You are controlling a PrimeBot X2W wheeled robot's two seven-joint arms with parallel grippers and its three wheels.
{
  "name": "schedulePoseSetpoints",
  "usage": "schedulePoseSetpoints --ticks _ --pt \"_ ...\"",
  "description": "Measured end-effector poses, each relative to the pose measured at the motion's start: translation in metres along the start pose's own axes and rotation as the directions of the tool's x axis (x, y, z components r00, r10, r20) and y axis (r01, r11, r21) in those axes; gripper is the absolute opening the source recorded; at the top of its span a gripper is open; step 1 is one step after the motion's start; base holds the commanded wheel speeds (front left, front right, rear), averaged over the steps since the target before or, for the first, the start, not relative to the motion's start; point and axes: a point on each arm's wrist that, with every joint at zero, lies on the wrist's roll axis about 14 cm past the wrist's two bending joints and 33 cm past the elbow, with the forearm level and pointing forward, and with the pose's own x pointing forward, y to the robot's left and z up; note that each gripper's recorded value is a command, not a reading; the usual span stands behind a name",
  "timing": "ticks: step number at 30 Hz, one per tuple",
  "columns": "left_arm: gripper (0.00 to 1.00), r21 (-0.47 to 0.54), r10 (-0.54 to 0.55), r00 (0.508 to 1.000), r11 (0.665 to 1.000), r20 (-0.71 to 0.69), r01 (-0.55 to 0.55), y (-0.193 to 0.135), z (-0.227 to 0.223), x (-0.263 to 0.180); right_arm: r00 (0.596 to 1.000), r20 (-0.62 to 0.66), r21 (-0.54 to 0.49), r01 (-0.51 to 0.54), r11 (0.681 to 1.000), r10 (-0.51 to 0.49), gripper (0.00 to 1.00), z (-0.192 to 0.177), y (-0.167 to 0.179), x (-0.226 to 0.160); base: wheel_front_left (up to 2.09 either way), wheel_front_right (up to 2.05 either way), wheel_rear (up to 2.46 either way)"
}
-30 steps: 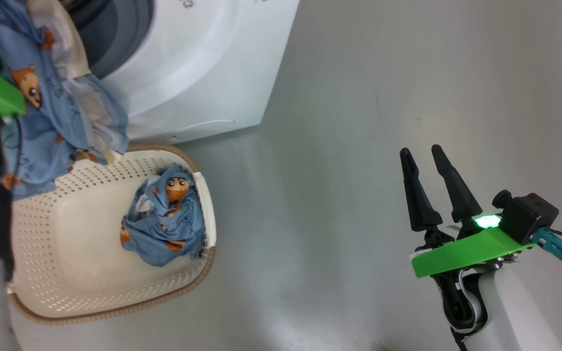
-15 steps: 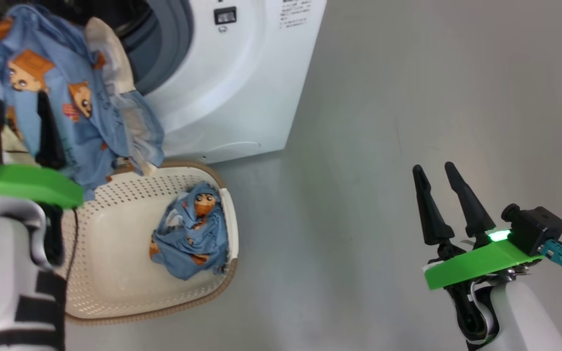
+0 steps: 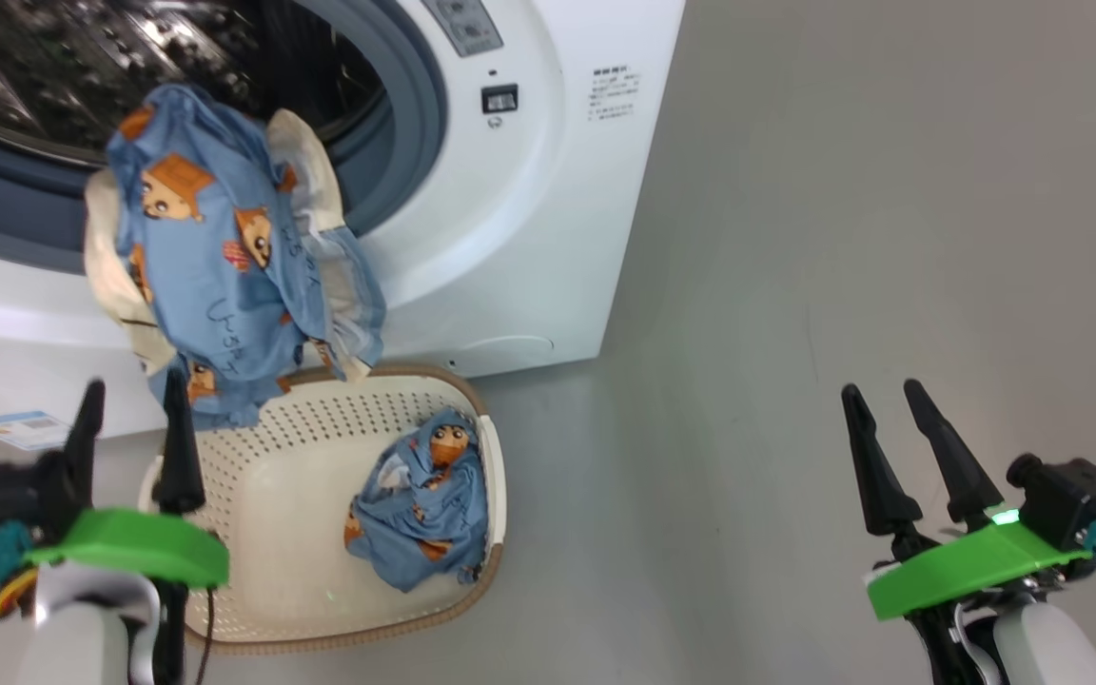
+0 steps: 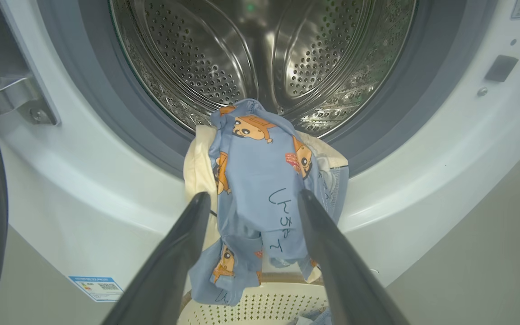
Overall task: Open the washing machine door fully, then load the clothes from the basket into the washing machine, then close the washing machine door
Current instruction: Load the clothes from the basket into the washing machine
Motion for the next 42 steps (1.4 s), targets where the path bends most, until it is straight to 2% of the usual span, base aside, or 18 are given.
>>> schedulePoseSetpoints --ticks 6,16,29,42 --pt "1.00 -0.001 0.043 0.999 0.999 0.007 -0.043 0.011 0.004 -0.035 1.000 0.011 -0.002 -0.006 1.000 0.006 1.00 0.006 0.001 -0.010 0.00 0.00 0.00" --pt "1.00 -0.003 0.078 0.997 0.997 0.014 -0.078 0.019 0.006 -0.061 1.000 0.011 0.003 -0.013 1.000 0.013 1.00 0.006 0.005 -0.017 0.00 0.00 0.00" --pt "1.00 -0.031 0.101 0.995 0.994 -0.006 -0.101 0.025 -0.003 -0.062 1.000 0.006 0.013 0.001 1.000 -0.001 1.00 0.002 0.002 -0.014 0.00 0.00 0.00" --pt "1.00 -0.092 0.077 0.991 0.992 -0.112 -0.087 0.017 -0.040 -0.045 0.999 -0.039 0.024 0.011 1.000 -0.010 1.00 -0.017 0.001 -0.005 0.00 0.00 0.00"
